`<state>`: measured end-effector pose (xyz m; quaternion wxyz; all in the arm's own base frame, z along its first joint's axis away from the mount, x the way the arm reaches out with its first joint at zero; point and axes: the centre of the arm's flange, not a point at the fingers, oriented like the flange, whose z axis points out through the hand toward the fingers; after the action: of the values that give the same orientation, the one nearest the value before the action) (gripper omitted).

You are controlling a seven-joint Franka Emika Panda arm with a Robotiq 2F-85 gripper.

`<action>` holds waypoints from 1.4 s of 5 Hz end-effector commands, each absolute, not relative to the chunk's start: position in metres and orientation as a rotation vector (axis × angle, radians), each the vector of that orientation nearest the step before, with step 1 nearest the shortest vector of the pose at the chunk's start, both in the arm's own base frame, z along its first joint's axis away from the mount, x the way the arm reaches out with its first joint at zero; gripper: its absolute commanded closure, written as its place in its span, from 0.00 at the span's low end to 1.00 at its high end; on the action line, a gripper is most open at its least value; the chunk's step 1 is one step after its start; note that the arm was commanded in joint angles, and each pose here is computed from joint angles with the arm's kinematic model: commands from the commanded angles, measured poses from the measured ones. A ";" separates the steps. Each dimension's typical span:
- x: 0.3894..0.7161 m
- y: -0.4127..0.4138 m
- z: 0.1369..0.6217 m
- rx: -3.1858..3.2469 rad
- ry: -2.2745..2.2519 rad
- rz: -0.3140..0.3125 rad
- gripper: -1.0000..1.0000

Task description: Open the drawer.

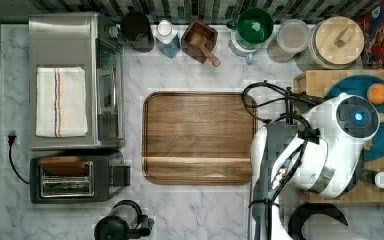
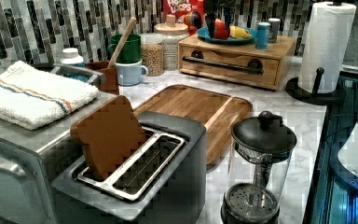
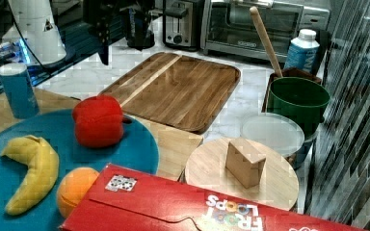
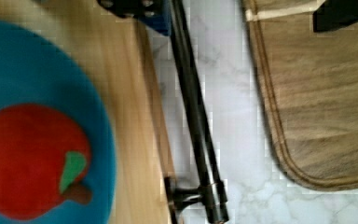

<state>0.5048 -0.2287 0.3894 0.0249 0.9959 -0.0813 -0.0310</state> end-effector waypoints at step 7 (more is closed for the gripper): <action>0.486 -0.217 0.281 3.085 -0.154 0.092 0.00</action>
<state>0.5103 -0.2504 0.3146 0.0442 0.9959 -0.0453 0.0651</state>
